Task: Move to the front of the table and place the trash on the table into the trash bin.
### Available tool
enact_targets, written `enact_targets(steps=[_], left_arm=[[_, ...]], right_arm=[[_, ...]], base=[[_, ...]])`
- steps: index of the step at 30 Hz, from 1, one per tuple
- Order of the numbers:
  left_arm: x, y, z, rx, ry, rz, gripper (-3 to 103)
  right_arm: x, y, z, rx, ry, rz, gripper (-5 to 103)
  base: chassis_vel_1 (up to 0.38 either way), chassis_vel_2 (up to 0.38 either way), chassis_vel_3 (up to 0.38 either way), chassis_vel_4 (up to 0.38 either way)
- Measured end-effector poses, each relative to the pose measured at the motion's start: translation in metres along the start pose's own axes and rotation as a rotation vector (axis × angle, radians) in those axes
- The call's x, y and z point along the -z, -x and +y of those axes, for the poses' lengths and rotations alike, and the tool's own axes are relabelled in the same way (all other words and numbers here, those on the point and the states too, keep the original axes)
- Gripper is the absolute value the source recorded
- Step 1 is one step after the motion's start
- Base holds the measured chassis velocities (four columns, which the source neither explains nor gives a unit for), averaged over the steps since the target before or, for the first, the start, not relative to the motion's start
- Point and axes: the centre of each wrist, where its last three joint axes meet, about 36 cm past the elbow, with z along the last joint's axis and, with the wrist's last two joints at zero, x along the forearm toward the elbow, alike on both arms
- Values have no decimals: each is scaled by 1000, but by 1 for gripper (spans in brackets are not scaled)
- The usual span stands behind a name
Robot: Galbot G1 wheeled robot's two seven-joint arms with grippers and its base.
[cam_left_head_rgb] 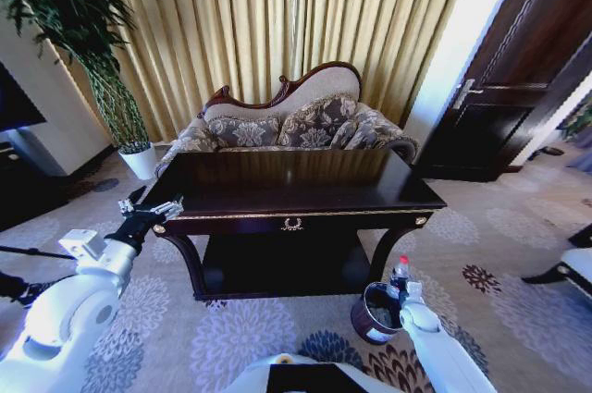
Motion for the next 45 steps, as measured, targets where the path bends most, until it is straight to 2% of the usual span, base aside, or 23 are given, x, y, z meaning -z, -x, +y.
enact_targets(steps=[3, 4, 7, 10, 12, 15, 16, 18, 21, 24, 26, 28, 40, 42, 45], left_arm=[[1, -1, 1, -6, 3, -2, 100], [1, -2, 1, -8, 5, -4, 100], [2, -2, 2, -9, 8, -6, 100], [2, -1, 2, -11, 11, -8, 100], [2, -1, 2, -12, 10, -8, 100], [1, -1, 1, -15, 6, -6, 100], [1, -1, 1, -15, 6, -6, 100], [1, -1, 1, -15, 6, -7, 100], [1, -1, 1, -15, 7, -8, 100], [2, 0, 2, -17, 12, -11, 100], [3, 0, 2, -17, 13, -12, 100], [3, 0, 2, -17, 13, -12, 100], [3, 1, 2, -21, 15, -12, 100], [3, 1, 2, -21, 14, -13, 100], [2, 2, 3, -17, 12, -11, 100]], right_arm=[[-3, 5, -3, -13, -12, 3, 25], [-3, 6, -4, -17, -16, 4, 22], [-3, 5, -4, -20, -19, 3, 25], [-3, 1, -2, -15, -24, -6, 41], [-3, 0, -2, -14, -24, -7, 41], [-2, -5, 1, -6, -24, -12, 57], [-2, -5, 1, -6, -24, -12, 57], [-2, -7, 1, -3, -25, -12, 68], [-3, -8, 1, -2, -25, -13, 73], [-2, -9, 0, -2, -28, -16, 90], [-2, -9, -1, -2, -28, -17, 90], [-2, -10, -1, -3, -28, -18, 100], [-4, -13, -2, -3, -21, -12, 100], [0, -14, -2, 0, -5, -14, 100], [31, -25, 3, 30, 77, -57, 100]], base=[[0, 0, 0, 0], [0, 0, 0, 0], [0, 0, 0, 0], [0, 0, 0, 0], [0, 0, 0, 0], [0, 0, 0, 0], [0, 0, 0, 0], [0, 0, 0, 0], [0, 0, 0, 0], [0, 0, 0, 0], [0, 0, 0, 0], [0, 0, 0, 0], [0, 0, 0, 0], [0, 0, 0, 0], [0, 0, 0, 0]])
